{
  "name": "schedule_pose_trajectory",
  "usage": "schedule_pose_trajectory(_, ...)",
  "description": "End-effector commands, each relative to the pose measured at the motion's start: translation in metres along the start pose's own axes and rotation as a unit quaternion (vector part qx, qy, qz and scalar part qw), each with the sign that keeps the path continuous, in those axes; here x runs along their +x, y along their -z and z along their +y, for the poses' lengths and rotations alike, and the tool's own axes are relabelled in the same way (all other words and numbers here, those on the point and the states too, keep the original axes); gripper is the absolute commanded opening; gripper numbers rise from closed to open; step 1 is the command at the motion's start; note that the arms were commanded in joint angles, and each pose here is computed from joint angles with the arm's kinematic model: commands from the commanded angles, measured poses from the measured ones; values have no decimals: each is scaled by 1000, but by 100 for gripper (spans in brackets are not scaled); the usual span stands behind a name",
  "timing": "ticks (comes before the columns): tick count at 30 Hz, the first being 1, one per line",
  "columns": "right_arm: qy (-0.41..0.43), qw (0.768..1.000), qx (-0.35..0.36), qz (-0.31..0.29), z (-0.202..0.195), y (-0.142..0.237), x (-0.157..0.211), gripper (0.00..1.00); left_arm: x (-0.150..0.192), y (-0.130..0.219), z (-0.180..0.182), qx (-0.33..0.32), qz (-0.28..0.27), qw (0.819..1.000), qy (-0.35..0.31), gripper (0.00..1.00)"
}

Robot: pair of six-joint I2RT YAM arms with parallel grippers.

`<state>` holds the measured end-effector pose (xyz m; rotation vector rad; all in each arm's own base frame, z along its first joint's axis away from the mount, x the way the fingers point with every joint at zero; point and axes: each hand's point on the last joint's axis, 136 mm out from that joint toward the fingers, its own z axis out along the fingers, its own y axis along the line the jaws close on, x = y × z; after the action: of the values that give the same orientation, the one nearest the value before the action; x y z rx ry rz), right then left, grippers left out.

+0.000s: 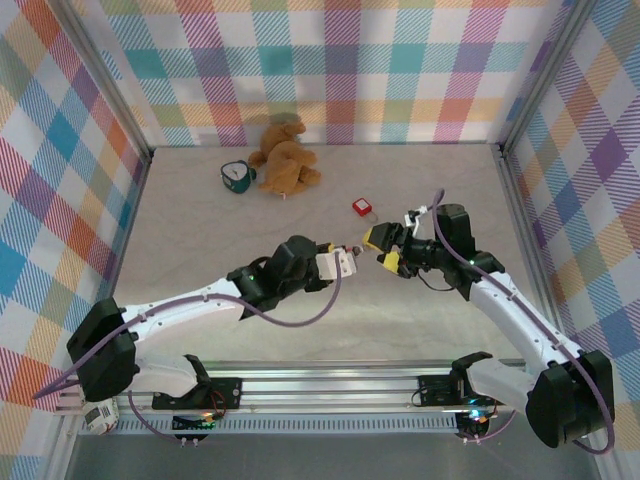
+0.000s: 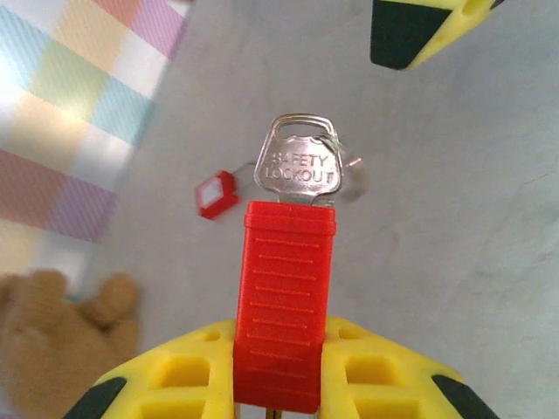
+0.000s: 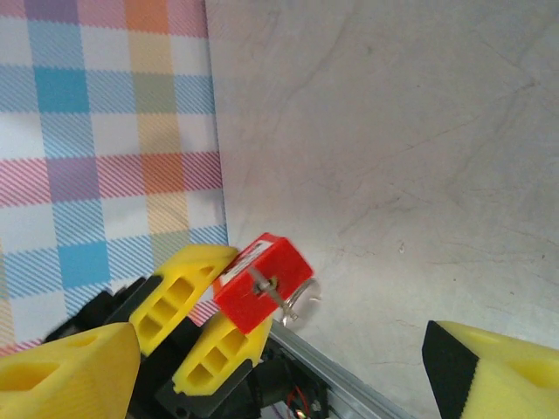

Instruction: Unlock with the key

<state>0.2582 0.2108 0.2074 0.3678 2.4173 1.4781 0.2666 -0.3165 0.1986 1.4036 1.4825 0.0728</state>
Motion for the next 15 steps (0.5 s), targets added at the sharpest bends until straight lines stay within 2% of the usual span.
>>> schedule_pose_trajectory(1,-50,999,-6,-10,0,-2,0,84,-21,16,44,-141,-31,988,-51,0)
schedule_pose_trajectory(5,-66,998,-20,-3,6,-9,2,84,-22,21,49,-203,-34,975,-89,0)
schedule_pose_trajectory(10,-72,997,-37,11,13,-17,5,83,-25,20,45,-249,-33,959,-135,0)
schedule_pose_trajectory(15,-64,997,-45,19,18,-22,7,81,-36,17,35,-259,-41,951,-163,0)
